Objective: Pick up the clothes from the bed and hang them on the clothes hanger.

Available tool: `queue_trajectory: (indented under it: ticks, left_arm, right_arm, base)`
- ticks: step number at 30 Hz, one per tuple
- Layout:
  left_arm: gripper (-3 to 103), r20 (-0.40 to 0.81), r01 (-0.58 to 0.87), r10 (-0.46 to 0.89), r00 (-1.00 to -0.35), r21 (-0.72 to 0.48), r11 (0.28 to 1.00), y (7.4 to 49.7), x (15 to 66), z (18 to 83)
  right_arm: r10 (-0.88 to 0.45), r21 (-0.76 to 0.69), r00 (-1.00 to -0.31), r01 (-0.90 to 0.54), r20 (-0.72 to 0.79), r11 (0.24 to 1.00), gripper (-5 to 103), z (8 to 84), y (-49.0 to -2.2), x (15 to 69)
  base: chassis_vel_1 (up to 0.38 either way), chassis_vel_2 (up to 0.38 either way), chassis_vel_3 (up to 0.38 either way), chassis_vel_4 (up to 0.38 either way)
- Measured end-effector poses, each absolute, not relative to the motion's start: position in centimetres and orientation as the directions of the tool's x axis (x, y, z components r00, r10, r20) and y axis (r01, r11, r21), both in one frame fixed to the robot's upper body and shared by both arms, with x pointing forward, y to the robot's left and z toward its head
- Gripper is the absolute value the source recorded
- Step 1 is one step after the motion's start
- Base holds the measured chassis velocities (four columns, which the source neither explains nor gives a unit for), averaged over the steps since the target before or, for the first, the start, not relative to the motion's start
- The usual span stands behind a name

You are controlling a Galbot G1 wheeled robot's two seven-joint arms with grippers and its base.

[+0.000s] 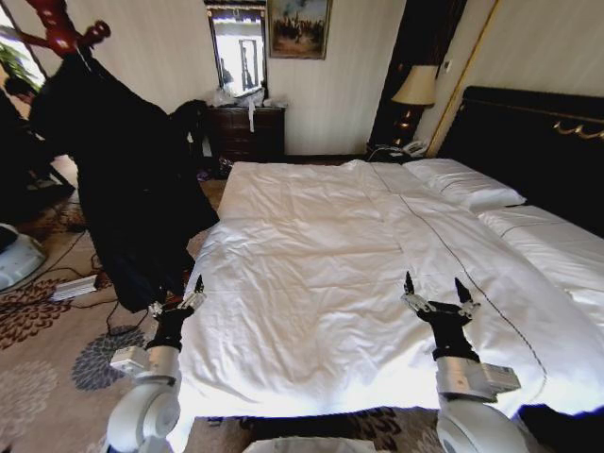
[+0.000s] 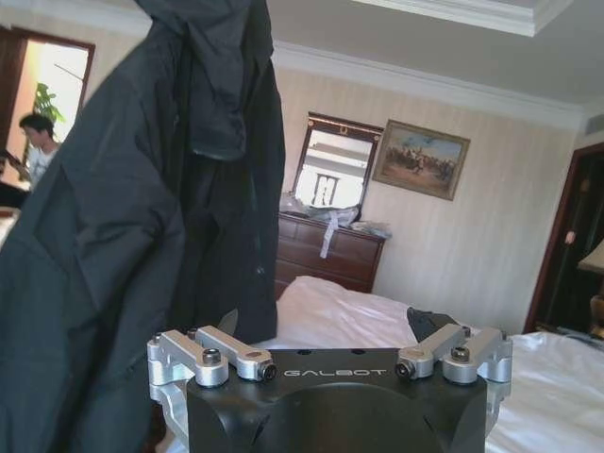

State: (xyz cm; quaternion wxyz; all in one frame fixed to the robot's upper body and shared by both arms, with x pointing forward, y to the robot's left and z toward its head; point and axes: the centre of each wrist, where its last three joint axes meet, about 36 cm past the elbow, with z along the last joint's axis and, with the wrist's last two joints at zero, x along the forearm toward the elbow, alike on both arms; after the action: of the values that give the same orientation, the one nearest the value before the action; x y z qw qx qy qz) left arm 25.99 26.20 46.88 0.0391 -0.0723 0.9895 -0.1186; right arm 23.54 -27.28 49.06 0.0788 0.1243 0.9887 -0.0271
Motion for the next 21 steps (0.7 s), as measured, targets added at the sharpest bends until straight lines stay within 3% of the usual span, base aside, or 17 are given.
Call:
queue_trajectory:
  ticks: [5,21]
  left_arm:
    - [100,-0.08,-0.14,-0.156,-0.985,-0.172,0.975,25.7,24.7,47.5]
    - [100,-0.082,-0.133,-0.15,-0.985,-0.178,0.975,24.9,23.5,48.0]
  right_arm:
    - [0.241,-0.063,-0.946,0.26,-0.216,0.963,100,47.7,-28.7,24.1]
    - [0.247,-0.081,-0.941,0.271,-0.231,0.959,100,47.3,-29.1,24.2]
  base:
    - [0.0,0.0,0.0,0.0]
    - [0.0,0.0,0.0,0.0]
